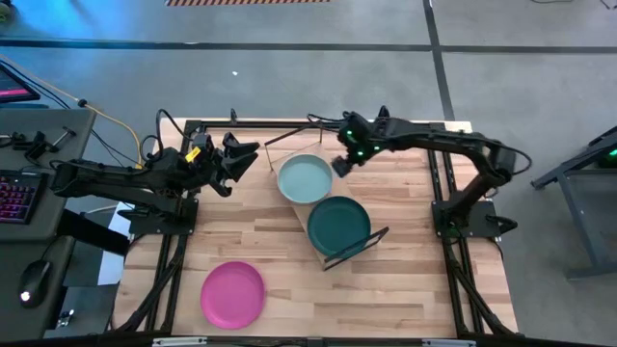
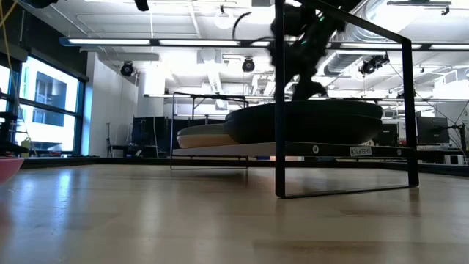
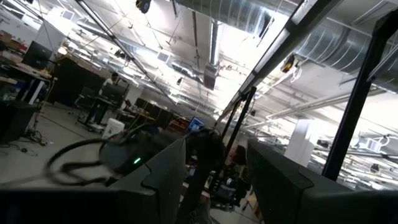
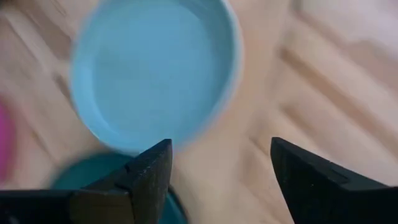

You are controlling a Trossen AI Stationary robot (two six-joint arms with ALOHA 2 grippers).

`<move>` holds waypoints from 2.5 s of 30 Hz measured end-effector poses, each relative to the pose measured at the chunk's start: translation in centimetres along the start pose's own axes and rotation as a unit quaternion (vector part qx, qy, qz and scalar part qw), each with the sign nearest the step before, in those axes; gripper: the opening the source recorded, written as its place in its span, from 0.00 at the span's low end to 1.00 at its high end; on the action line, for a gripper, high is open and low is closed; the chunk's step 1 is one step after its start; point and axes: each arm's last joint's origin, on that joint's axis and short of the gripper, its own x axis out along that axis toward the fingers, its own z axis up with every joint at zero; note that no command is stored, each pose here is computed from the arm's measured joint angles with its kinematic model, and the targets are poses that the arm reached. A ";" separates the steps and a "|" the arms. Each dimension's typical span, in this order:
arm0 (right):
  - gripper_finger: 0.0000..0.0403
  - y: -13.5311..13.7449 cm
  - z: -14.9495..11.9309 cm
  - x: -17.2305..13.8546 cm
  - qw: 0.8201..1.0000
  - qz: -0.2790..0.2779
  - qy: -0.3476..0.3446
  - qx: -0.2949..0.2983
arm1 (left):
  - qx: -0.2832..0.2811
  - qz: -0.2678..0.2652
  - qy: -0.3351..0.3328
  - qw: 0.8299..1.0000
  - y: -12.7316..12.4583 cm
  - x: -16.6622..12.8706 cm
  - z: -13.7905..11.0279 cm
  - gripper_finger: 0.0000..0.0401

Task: Place and stack plates onto a shelf
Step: Stack the pink plate on top of the dark green plate on the shelf

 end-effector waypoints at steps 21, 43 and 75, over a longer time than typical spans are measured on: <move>0.63 -0.1 -13.6 -9.0 0.883 0.304 -0.357 -0.016 | 0.000 0.017 0.062 0.998 0.4 -0.1 -1.2 0.40; 0.63 0.6 -13.6 -10.3 0.855 0.248 -0.433 -0.138 | 0.009 0.026 0.062 0.998 0.8 0.0 -1.1 0.40; 0.63 0.6 -13.7 -10.2 0.862 0.265 -0.419 -0.109 | -0.015 0.063 0.714 0.697 -6.5 -6.5 -9.5 0.40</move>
